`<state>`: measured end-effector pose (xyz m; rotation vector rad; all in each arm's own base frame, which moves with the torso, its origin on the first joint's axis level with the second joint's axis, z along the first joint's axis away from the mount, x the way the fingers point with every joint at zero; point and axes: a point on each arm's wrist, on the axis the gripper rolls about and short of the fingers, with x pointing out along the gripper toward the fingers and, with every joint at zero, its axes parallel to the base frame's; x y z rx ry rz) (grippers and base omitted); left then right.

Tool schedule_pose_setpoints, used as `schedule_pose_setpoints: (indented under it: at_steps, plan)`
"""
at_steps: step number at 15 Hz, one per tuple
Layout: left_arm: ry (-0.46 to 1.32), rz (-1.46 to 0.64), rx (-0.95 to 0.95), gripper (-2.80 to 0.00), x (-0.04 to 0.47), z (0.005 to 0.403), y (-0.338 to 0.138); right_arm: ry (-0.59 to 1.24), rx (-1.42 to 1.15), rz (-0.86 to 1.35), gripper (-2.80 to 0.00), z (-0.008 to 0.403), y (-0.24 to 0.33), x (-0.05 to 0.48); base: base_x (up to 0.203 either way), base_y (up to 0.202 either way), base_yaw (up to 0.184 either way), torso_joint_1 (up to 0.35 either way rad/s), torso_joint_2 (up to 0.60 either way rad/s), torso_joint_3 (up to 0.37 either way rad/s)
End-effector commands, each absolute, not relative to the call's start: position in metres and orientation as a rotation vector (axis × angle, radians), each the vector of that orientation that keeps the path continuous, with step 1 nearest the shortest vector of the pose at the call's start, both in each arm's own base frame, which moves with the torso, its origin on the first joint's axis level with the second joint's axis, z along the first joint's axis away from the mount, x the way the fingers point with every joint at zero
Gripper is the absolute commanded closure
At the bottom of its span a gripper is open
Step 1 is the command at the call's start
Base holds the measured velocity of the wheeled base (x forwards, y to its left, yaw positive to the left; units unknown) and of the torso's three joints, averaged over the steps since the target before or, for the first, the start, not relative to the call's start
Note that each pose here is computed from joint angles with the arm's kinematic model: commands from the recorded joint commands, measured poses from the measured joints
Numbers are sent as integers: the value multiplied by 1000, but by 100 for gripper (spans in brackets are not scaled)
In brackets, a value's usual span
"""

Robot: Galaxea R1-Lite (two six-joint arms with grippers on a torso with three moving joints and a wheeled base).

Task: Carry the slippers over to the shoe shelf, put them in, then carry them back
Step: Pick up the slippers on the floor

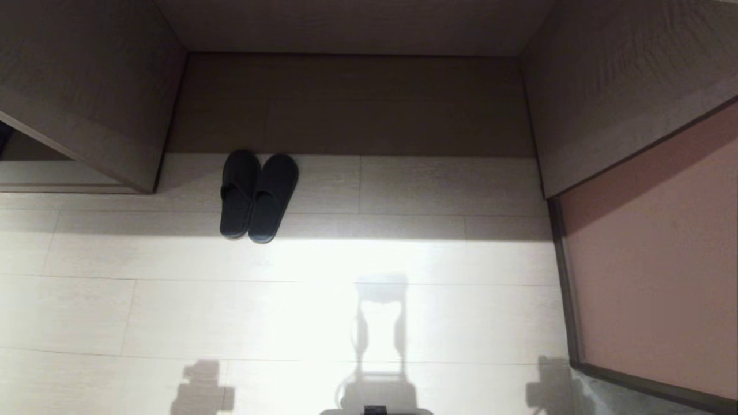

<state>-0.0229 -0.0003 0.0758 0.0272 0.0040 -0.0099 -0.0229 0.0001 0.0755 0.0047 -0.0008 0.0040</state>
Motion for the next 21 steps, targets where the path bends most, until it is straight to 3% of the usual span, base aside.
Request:
schedule_pose_setpoints:
  at_steps: [1, 21]
  plan:
    - [6, -11, 28, 0, -23, 76, 0, -2, 5, 6, 0, 75, 0, -23, 0, 0, 0, 1, 9, -199]
    - [5, -10, 28, 0, -23, 76, 0, -2, 5, 5, 0, 75, 0, -23, 0, 0, 0, 3, 2, -199]
